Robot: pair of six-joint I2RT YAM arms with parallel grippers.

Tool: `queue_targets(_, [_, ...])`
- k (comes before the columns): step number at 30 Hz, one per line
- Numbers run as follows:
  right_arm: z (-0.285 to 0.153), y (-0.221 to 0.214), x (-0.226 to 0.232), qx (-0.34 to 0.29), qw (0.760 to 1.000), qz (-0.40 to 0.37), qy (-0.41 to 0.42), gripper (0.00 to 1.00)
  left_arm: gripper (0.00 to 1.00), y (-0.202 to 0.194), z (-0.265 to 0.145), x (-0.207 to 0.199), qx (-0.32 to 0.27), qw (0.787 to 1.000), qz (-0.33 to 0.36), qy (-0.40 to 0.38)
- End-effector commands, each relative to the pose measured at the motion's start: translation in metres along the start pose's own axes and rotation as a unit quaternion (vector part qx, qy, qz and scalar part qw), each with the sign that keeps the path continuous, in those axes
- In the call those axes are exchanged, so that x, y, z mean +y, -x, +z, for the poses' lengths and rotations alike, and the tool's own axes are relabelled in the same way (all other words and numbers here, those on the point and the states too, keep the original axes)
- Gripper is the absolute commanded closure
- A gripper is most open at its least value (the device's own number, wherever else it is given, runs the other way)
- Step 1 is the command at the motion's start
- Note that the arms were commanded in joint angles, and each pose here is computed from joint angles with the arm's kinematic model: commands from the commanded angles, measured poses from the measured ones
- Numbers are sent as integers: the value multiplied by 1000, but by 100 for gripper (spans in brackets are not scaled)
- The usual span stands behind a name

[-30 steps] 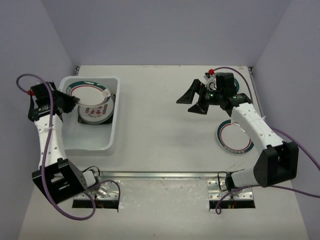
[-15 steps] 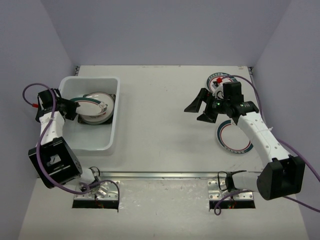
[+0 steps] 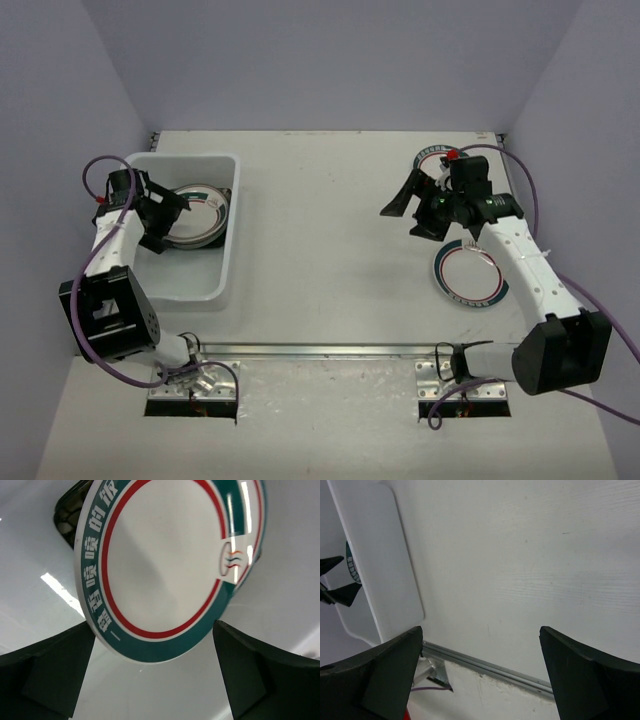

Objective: Place the plates into the plastic bin on the countertop

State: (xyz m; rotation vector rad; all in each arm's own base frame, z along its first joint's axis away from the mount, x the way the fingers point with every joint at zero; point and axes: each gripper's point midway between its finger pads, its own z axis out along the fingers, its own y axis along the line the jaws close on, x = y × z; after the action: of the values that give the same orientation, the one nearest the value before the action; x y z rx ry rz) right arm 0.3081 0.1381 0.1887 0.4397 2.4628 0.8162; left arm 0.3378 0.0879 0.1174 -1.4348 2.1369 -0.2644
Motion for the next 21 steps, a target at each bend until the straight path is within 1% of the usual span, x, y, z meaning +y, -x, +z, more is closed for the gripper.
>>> queue_targets(1, [-7, 31, -1, -53, 998, 9, -37, 1, 0, 13, -13, 14, -22, 998, 19, 53])
queue_targets(3, [-6, 34, 1, -49, 998, 6, -34, 1, 0, 22, -25, 13, -36, 997, 23, 62])
queue_targets(6, [-1, 40, -1, -47, 998, 16, -42, 1, 0, 30, -42, 1, -54, 997, 39, 37])
queue_targets(8, [4, 50, -13, -56, 995, 41, -65, 1, 0, 23, -52, -11, -37, 998, 55, -1])
queue_targets(11, [12, 71, -43, -89, 984, 88, -124, 1, 0, 6, -71, -38, 0, 994, 80, -76])
queue_targets(13, [13, 100, -67, -149, 970, 109, -160, 1, 0, -19, -96, -64, 15, 981, 114, -158])
queue_targets(14, [18, 116, -77, -179, 963, 115, -163, 1, 0, -29, -108, -79, 14, 971, 132, -198])
queue_targets(15, [18, 127, -90, -198, 956, 138, -167, 1, 0, -45, -122, -89, 12, 964, 147, -223])
queue_targets(17, [27, 148, -108, -226, 944, 185, -154, 1, 0, -80, -145, -95, -1, 952, 162, -258])
queue_targets(19, [31, 176, -118, -264, 931, 214, -131, 1, 0, -95, -156, -99, -19, 944, 160, -288])
queue_targets(21, [38, 194, -134, -299, 916, 220, -150, 1, 0, -118, -157, -94, 1, 939, 169, -299])
